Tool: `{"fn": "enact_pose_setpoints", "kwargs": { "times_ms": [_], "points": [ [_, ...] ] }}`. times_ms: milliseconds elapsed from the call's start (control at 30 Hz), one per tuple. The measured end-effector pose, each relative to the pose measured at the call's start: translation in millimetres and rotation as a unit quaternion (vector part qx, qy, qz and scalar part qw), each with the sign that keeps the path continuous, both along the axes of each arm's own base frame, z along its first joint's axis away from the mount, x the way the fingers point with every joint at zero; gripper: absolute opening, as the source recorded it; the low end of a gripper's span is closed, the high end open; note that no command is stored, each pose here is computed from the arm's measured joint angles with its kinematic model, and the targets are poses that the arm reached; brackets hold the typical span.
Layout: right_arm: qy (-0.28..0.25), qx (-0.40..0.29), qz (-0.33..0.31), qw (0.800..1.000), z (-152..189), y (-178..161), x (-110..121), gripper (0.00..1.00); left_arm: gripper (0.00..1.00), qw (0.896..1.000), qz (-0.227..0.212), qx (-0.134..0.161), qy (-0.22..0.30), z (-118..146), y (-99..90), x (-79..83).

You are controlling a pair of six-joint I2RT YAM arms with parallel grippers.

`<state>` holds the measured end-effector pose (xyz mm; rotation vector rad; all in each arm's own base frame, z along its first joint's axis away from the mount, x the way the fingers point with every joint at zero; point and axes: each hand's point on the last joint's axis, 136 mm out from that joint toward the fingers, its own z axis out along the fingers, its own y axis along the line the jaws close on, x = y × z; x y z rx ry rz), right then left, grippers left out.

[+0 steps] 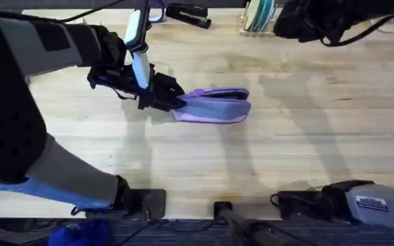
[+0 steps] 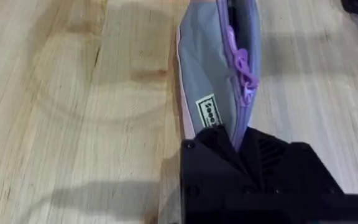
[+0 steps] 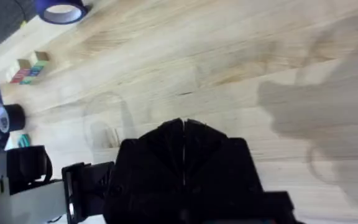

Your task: Unzip the bag, pick up the pens from the table one at a time and place them inside, then zip the bag closed.

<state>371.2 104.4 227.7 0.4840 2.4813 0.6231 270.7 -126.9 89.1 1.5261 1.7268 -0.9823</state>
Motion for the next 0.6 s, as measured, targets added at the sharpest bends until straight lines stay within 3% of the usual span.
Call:
{"fn": "enact_pose_setpoints", "kwargs": {
  "times_ms": [200, 433, 467, 600],
  "points": [
    [-0.019, 0.010, 0.031, 0.999, 14, 13, -9, 0.031, 0.043, 1.000, 0.000, 0.000, 0.000, 0, 0.0, 0.0],
    [-0.016, 0.047, 0.117, 0.992, 22, 65, -33, 0.030, 0.043, 1.000, 0.000, 0.000, 0.000, 0, 0.0, 0.0],
    [-0.014, 0.052, 0.129, 0.990, 22, 73, -37, 0.083, 0.043, 1.000, 0.000, 0.000, 0.000, 0, 0.0, 0.0],
    [-0.010, 0.063, 0.172, 0.983, 24, 99, -53, 0.658, 0.043, 1.000, 0.000, 0.000, 0.000, 0, 0.0, 0.0]
  ]
}}
